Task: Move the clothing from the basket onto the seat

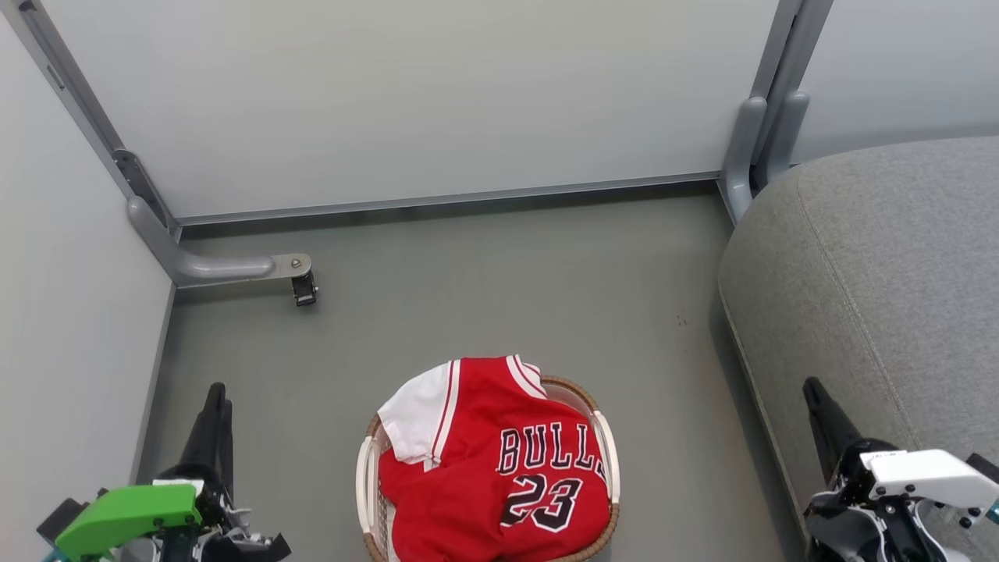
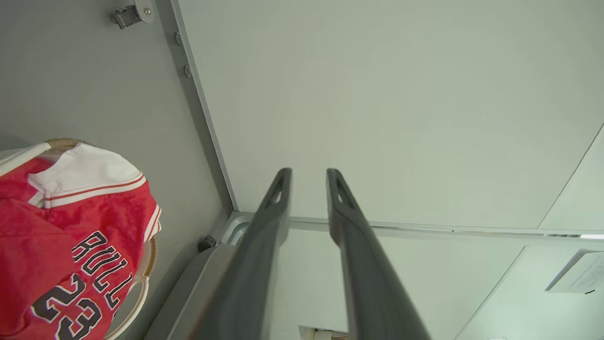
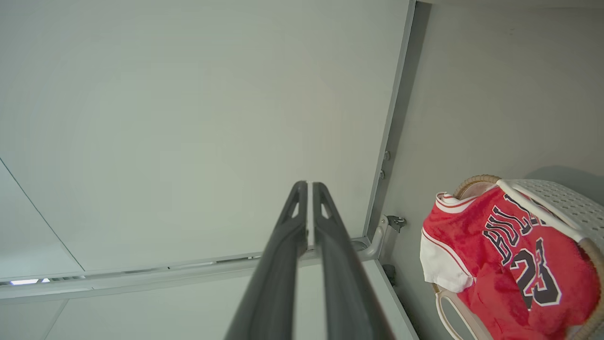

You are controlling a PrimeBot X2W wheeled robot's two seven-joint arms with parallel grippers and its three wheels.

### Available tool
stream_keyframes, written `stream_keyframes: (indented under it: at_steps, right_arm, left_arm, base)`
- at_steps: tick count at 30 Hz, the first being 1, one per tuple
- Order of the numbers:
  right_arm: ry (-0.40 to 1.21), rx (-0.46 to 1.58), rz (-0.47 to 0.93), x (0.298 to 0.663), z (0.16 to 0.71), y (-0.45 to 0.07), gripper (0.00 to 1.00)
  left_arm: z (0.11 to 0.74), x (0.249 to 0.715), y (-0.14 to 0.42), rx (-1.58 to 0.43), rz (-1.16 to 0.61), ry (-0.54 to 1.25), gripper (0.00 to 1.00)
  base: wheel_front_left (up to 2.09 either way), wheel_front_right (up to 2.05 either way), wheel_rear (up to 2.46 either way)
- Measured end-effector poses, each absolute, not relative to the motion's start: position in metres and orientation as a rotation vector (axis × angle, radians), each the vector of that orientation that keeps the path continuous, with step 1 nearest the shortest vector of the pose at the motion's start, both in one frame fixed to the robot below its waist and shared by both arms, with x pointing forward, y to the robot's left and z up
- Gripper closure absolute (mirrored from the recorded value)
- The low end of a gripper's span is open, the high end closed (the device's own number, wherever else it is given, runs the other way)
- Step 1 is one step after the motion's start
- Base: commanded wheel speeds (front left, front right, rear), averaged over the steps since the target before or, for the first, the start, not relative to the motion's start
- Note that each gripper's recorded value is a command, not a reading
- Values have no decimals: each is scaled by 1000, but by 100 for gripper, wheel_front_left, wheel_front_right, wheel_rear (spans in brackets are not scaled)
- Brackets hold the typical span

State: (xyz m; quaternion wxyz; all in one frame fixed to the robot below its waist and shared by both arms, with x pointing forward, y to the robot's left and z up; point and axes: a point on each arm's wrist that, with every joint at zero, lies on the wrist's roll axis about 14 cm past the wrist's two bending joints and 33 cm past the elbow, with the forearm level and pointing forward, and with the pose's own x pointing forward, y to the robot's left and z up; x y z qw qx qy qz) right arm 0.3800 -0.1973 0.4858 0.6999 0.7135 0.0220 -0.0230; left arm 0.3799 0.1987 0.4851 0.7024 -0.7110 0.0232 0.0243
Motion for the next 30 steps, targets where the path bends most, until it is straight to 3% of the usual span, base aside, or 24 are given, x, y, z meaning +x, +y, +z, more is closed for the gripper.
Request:
stream_keyframes:
  at_steps: [16, 30]
  right_arm:
    - [47, 1546, -94, 374, 477, -194, 0]
    - [-16, 1265, -48, 377, 501, -195, 0]
  left_arm:
    - [479, 375, 183, -1534, 60, 72, 0]
    - [495, 378, 179, -1358, 28, 32, 0]
  base:
    - [0, 0, 0]
    - [0, 0, 0]
